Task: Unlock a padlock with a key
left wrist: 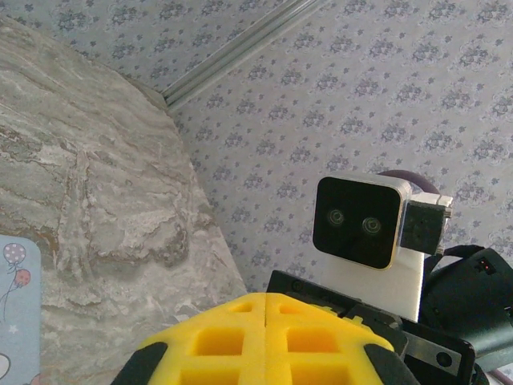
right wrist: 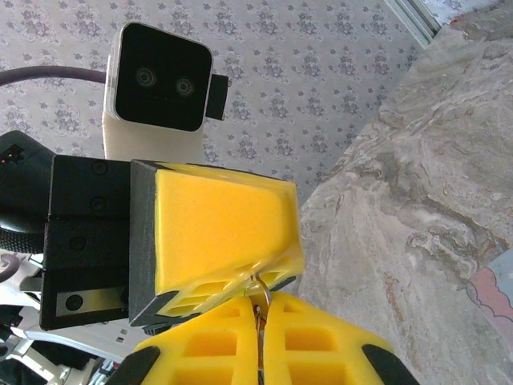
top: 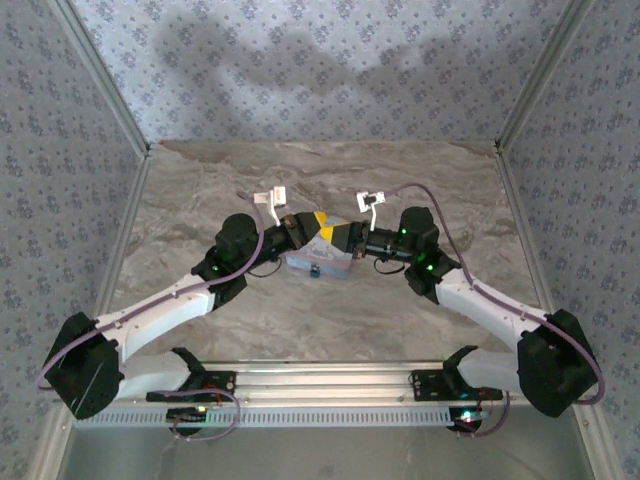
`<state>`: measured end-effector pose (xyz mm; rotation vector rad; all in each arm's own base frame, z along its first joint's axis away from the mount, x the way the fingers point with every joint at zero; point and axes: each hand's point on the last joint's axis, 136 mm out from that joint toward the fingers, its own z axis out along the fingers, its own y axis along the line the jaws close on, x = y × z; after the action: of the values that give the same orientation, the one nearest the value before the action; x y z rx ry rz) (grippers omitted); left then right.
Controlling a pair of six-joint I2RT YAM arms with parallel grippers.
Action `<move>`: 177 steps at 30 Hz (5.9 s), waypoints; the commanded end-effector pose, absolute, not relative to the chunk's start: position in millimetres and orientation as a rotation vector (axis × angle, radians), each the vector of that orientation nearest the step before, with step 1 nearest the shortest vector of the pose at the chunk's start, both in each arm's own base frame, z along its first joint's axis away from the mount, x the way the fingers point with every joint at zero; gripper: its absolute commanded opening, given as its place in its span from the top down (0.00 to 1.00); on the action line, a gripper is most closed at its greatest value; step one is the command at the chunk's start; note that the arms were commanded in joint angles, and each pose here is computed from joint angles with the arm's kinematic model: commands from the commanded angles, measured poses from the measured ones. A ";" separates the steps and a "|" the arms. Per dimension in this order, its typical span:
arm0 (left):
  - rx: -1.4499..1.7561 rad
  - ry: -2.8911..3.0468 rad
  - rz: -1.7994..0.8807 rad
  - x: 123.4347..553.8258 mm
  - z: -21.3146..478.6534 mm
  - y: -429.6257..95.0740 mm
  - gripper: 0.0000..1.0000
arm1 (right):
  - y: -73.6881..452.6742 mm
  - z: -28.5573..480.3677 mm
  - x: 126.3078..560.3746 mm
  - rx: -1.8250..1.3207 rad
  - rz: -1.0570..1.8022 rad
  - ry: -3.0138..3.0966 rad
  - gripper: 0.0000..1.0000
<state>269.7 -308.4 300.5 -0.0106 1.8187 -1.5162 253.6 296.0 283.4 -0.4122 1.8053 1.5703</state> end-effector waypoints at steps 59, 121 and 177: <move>0.224 2.368 -0.820 255.2 107.6 -245.6 0.18 | 286.3 96.7 336.0 -0.254 1.108 2.385 1.00; 0.412 2.414 -0.763 289.4 45.7 -313.4 0.54 | 282.5 58.1 312.1 -0.250 1.002 2.519 1.00; 0.233 2.423 -0.871 295.9 52.0 -326.8 0.74 | 284.7 59.7 310.8 -0.251 1.011 2.509 1.00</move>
<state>288.3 -304.3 32.6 0.2298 2.4930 -0.7707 340.6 290.4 101.5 -0.2492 2.3328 1.0420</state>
